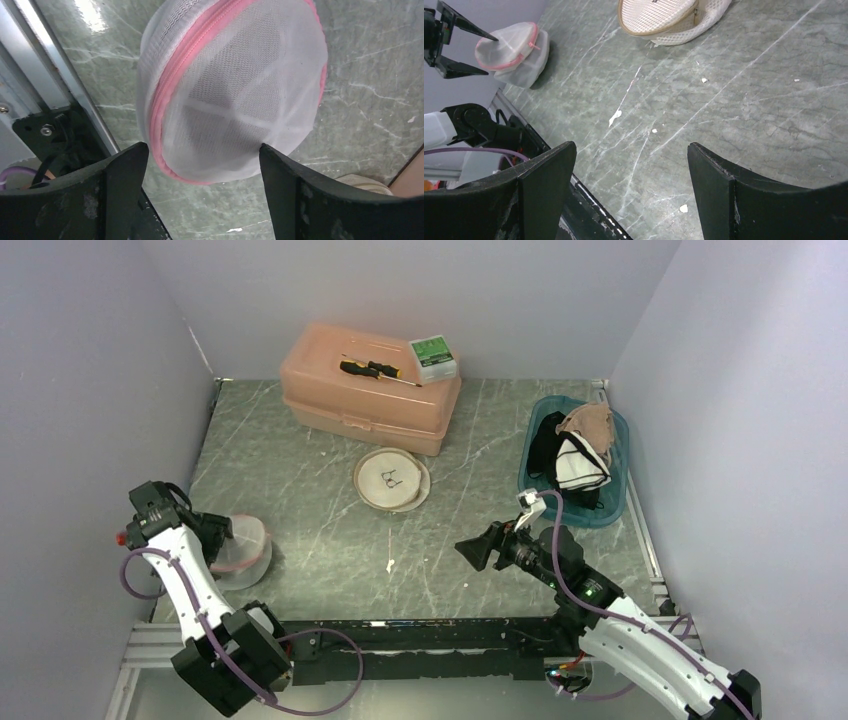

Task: Unzip the laundry bag and remove the bra
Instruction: Pick up the laundry bag at the center of the board.

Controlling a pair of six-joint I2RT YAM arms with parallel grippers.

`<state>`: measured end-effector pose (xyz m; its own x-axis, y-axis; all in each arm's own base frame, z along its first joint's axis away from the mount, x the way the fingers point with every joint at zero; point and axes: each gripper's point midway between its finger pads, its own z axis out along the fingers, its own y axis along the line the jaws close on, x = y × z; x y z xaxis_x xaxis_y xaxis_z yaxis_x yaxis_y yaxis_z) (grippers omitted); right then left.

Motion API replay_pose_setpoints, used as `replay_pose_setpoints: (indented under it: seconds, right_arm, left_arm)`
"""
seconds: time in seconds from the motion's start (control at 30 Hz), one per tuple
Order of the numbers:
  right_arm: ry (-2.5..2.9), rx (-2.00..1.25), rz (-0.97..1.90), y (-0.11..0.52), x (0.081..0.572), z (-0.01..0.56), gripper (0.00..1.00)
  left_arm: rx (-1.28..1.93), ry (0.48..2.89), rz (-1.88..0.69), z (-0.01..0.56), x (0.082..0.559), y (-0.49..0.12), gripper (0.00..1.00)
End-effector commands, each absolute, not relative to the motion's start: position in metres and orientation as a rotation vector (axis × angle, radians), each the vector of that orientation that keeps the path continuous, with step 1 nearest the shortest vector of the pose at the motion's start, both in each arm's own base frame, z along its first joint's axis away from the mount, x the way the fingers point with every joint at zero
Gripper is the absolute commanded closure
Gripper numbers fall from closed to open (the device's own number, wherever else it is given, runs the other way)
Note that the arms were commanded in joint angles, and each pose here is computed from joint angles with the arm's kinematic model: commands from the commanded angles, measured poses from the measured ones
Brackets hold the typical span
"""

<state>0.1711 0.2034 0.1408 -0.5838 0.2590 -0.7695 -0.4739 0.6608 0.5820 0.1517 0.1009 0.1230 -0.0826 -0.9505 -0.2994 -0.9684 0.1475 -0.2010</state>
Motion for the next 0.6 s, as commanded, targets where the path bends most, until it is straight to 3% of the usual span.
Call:
replay_pose_setpoints:
  seconds: [0.0,0.2,0.33,0.4,0.53,0.57]
  right_arm:
    - [1.927,-0.167,0.988,0.2035,0.1769,0.1472,0.14]
    - [1.934,-0.174,0.974,0.2050,0.1800,0.1483,0.14]
    - [1.928,-0.169,0.965,0.2036,0.1812,0.1504,0.15]
    - [1.926,-0.167,0.961,0.2029,0.1815,0.1508,0.15]
    - [1.924,-0.157,0.948,0.2004,0.1826,0.1523,0.15]
    - [1.923,-0.155,0.946,0.1998,0.1826,0.1529,0.15]
  left_arm:
    - [-1.831,2.015,-0.012,0.1254,0.1685,0.1044,0.15]
    - [-1.834,2.011,-0.025,0.1186,0.1716,0.1056,0.28]
    - [-1.816,1.999,-0.035,0.1204,0.1728,0.1050,0.42]
    - [-1.808,2.003,-0.044,0.1207,0.1735,0.1040,0.55]
    - [-1.776,2.005,-0.074,0.1244,0.1761,0.1010,0.92]
    - [-1.765,2.002,-0.079,0.1275,0.1767,0.1007,0.97]
